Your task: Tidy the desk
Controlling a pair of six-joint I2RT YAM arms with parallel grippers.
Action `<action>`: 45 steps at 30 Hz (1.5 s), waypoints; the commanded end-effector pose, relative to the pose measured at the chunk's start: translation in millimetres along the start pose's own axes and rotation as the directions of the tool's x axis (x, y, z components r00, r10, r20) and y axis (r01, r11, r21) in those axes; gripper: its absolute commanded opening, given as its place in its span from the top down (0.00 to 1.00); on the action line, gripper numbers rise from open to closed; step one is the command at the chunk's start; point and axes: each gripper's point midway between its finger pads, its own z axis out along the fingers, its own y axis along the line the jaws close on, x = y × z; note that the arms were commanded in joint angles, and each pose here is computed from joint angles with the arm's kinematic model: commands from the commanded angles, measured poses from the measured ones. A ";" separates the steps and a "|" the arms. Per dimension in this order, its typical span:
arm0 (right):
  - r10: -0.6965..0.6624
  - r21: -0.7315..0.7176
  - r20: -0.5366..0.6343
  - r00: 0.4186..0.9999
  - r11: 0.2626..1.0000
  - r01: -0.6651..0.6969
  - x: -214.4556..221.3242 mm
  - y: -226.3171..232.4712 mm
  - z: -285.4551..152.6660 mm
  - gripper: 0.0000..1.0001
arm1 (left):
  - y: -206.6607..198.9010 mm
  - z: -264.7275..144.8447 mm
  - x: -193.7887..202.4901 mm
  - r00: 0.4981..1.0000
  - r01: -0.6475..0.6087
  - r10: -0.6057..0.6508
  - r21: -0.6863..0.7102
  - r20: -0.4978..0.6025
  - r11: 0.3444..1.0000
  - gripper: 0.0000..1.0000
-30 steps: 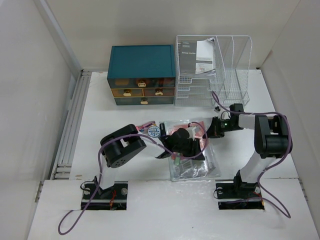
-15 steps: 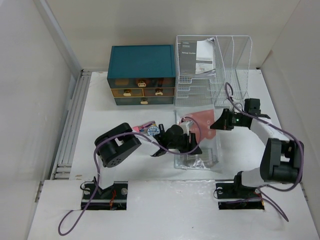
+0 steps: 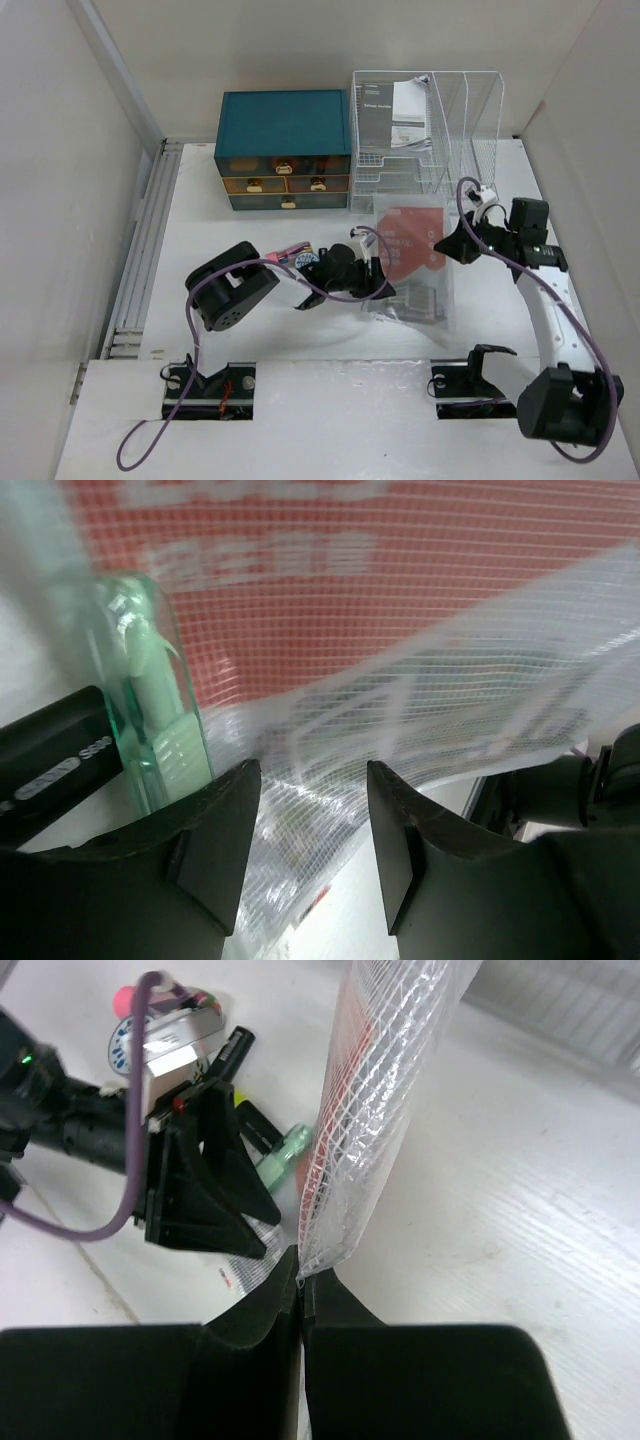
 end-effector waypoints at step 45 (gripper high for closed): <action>-0.677 0.695 0.670 0.303 0.716 0.063 -339.7 67.7 -248.4 1.00 | 119.1 -33.8 64.2 0.983 0.017 -0.070 -0.298 -0.168 0.954 0.53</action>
